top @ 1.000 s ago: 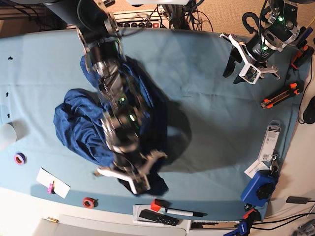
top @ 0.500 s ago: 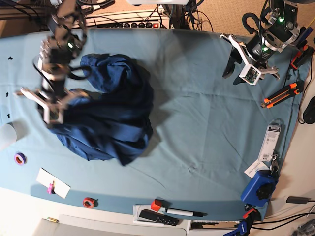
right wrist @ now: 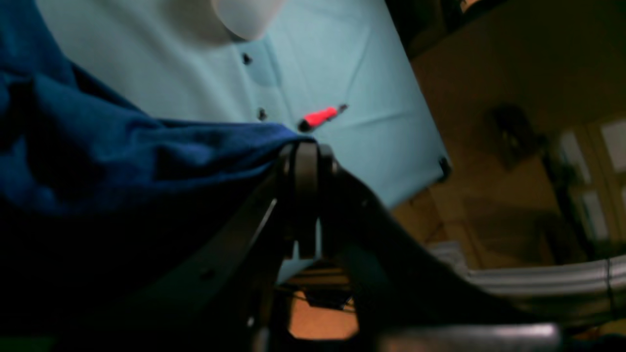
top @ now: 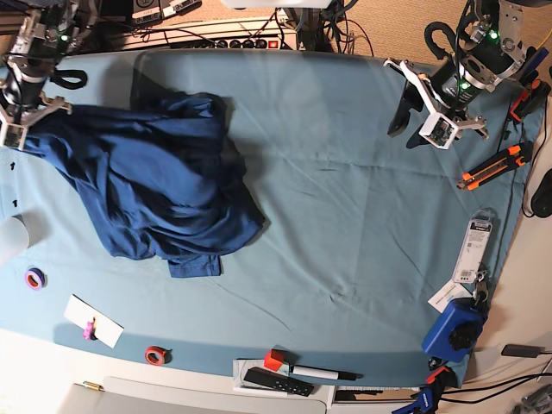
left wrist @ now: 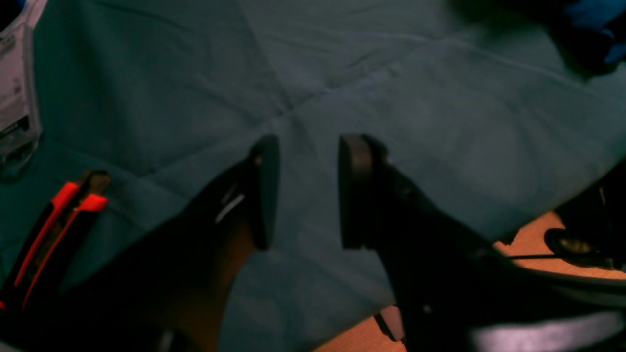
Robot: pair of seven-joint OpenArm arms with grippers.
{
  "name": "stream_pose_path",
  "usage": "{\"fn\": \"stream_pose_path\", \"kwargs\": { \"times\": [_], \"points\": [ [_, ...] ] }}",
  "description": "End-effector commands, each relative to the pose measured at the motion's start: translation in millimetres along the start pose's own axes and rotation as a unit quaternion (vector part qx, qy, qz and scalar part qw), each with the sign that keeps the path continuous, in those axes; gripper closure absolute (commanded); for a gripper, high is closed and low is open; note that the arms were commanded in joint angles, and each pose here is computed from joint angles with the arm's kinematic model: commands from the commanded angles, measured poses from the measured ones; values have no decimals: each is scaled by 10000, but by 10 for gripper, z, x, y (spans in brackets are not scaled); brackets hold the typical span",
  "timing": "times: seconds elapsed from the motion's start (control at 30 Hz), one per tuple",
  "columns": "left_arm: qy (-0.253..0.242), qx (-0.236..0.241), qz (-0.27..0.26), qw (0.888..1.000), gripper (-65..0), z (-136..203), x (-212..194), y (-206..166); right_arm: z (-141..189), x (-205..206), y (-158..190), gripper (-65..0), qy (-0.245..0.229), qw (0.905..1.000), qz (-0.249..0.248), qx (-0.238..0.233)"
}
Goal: Layout the t-shirt on the table in an organized manner, then fold the t-shirt properly
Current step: 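Lift and drag the t-shirt with the right gripper toward the table edge, then pull the held t-shirt edge further out with the right gripper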
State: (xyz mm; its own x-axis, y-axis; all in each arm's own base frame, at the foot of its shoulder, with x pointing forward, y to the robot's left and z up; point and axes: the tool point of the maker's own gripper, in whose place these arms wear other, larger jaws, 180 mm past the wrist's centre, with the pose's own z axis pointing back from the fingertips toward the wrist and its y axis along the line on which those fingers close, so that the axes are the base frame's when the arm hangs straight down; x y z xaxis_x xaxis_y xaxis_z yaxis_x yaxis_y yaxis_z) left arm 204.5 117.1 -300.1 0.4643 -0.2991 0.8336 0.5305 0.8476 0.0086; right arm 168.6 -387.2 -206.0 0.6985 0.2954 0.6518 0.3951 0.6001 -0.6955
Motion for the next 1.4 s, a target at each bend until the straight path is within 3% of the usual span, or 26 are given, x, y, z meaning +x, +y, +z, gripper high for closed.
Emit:
{"fn": "stream_pose_path", "kwargs": {
  "times": [0.0,0.1,0.2,0.3,0.37,0.6,0.67,0.77,0.83,1.03,1.17,1.37],
  "points": [
    [-169,-12,-37,9999,-213,24,89,4,16,89,-165,0,-170,9995,1,-273],
    [-169,-13,-36,9998,-213,24,89,3,8,56,-255,0,-116,9993,-67,-342],
    [-167,-13,-36,9999,-213,24,89,3,1,25,-135,0,-51,9999,45,103],
    [-167,-12,-37,9999,-213,24,88,4,10,14,7,-204,-35,9987,149,490],
    [-165,-12,-37,9999,-213,24,88,4,10,24,14,-280,-59,9986,140,510],
    [-169,-13,-37,9998,-213,24,90,4,18,237,44,-280,-601,9964,-1,591],
    [-168,-13,-38,9999,-213,24,90,4,38,366,194,-280,-841,9910,-206,1016],
    [-169,-13,-37,9998,-213,24,90,4,87,577,499,-280,-1188,9736,-587,1856],
    [-175,0,-54,9998,-213,15,105,17,36,654,648,-280,-1257,9663,-762,2113],
    [-156,20,-81,9998,-213,-3,127,44,-341,561,1358,-281,-746,9477,-1042,2924],
    [-160,20,-82,9998,-213,-3,129,44,-585,505,1892,-352,-311,9308,-1104,3470],
    [-142,27,-85,9999,-213,-6,125,50,-863,610,2144,-352,-41,9211,-1380,3641]
  ]
}}
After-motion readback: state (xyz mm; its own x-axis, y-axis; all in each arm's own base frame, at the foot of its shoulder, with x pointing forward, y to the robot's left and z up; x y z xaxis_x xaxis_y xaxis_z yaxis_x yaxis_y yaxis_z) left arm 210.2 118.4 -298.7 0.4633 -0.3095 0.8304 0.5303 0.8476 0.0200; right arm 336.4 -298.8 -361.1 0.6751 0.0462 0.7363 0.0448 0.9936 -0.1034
